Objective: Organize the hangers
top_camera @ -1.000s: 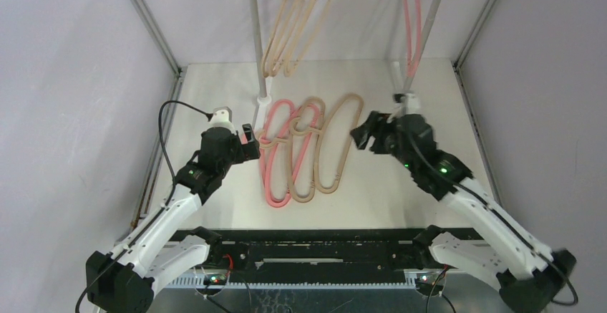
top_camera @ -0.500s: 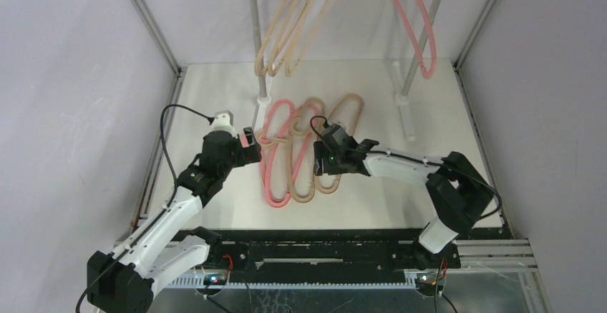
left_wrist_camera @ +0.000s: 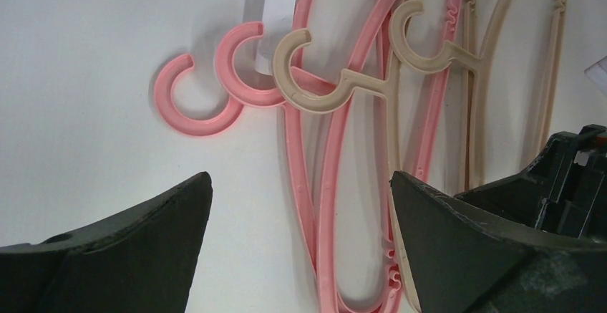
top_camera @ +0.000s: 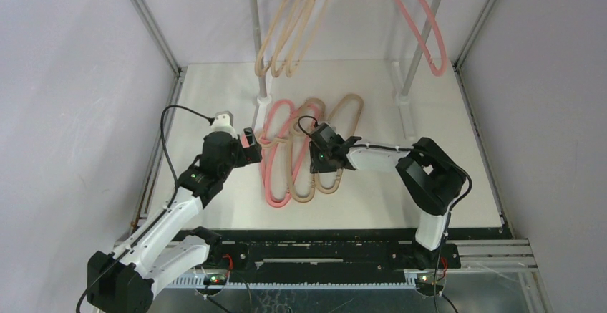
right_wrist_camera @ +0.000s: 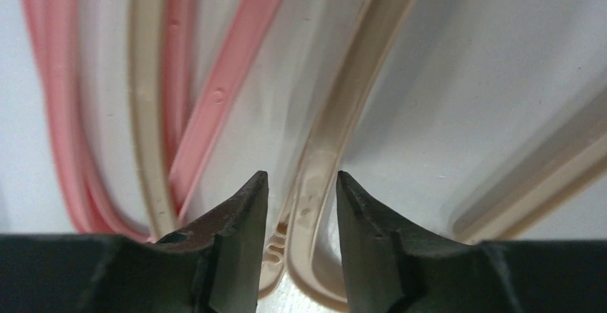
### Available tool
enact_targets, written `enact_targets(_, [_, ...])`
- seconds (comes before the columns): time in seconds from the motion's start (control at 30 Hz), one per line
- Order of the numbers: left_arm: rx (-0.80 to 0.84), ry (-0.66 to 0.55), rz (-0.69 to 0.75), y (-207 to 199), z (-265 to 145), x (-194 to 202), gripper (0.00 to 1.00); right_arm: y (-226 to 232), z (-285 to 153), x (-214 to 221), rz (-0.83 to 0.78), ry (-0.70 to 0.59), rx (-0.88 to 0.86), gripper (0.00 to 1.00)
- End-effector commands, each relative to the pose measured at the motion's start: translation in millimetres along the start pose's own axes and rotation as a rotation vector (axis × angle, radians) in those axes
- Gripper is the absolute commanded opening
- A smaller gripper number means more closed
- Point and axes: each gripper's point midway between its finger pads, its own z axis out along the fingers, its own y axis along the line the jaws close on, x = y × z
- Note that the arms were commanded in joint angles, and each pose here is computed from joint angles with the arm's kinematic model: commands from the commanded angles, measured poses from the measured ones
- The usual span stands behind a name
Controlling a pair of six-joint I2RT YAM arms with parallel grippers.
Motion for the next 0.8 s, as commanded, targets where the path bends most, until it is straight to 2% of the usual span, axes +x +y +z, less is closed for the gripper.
enact_targets(0.0, [0.029, -0.035, -0.023, -6.2, -1.3, -5.7, 1.0, -0.1, 0.6, -17.9, -0.002, -0.071, 0.038, 0.44])
enact_targets(0.2, [0.029, -0.035, -0.022, -6.6, -1.2, -6.9, 1.0, -1.1, -7.5, -20.4, -0.013, -0.083, 0.049, 0.28])
enact_targets(0.5, [0.023, -0.038, -0.021, -6.6, -1.0, -9.8, 0.99, 11.8, -80.3, -35.1, -0.036, -0.129, -0.048, 0.27])
enact_targets(0.77, [0.023, -0.037, -0.021, -7.2, -0.7, -10.4, 0.99, -3.7, -115.4, -31.0, 0.061, -0.125, -0.197, 0.24])
